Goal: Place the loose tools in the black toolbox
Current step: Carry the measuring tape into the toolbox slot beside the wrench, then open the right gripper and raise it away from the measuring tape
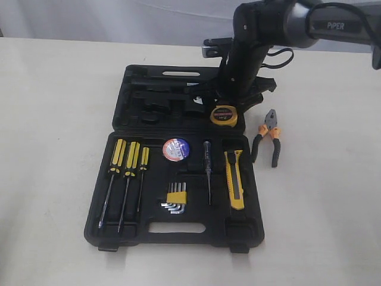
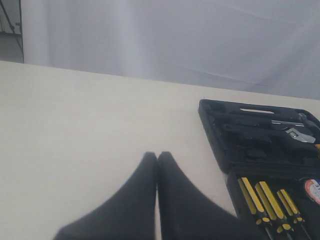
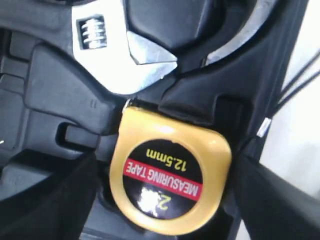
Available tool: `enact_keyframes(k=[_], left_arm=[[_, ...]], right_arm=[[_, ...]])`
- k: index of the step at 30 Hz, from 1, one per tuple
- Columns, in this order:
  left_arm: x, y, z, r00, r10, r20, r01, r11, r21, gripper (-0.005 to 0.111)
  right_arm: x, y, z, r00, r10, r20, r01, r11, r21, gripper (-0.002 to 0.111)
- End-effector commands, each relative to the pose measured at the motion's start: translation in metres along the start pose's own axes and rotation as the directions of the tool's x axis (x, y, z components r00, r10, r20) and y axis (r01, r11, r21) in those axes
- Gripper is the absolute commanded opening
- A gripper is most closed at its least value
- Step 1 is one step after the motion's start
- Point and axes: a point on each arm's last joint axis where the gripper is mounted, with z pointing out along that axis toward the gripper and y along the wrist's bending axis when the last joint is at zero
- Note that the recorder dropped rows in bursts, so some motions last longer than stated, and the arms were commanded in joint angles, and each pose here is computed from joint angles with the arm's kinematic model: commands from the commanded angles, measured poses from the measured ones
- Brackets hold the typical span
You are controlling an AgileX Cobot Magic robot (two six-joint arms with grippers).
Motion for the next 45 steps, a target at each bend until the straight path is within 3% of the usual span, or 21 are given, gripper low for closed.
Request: enact_keyframes(k=[1,8,13,16,20,21,35,45], left_arm=[[-0.001,0.0,0.0,1.0,0.006,0.0,-0.006,1.0,0.004,0.0],[-0.001,0.0,0.0,1.0,0.006,0.0,-0.006,1.0,0.004,0.0],[-0.001,0.0,0.0,1.0,0.006,0.0,-0.006,1.0,0.004,0.0],[-0.001,0.0,0.0,1.0,0.006,0.0,-0.006,1.0,0.004,0.0],[-0.001,0.0,0.0,1.0,0.006,0.0,-0.006,1.0,0.004,0.0],[-0.001,0.0,0.0,1.0,0.006,0.0,-0.006,1.0,0.004,0.0],[-0.001,0.0,0.0,1.0,0.006,0.0,-0.006,1.0,0.004,0.0],[-0.001,0.0,0.0,1.0,0.006,0.0,-0.006,1.0,0.004,0.0]], right_arm=[[0.005,-0.001,0.005,0.999,0.019,-0.045,-0.019,1.0,-0.007,0.073],[0.002,0.001,-0.012,0.995,0.017,-0.095,-0.017,1.0,0.002,0.072],[-0.007,0.003,-0.041,0.999,-0.004,-0.046,0.004,1.0,-0.008,0.071],[-0.01,0.003,-0.048,0.999,-0.029,-0.022,0.029,1.0,-0.013,0.051],[-0.01,0.001,-0.046,0.997,-0.078,-0.024,0.078,0.997,-0.001,0.004],[-0.01,0.001,-0.044,0.996,-0.087,-0.027,0.087,0.996,0.006,0.0],[-0.002,-0.005,0.009,0.985,-0.105,-0.14,0.113,0.992,0.052,0.0],[-0.012,-0.002,-0.025,0.994,-0.108,-0.018,0.109,0.993,0.038,0.0]])
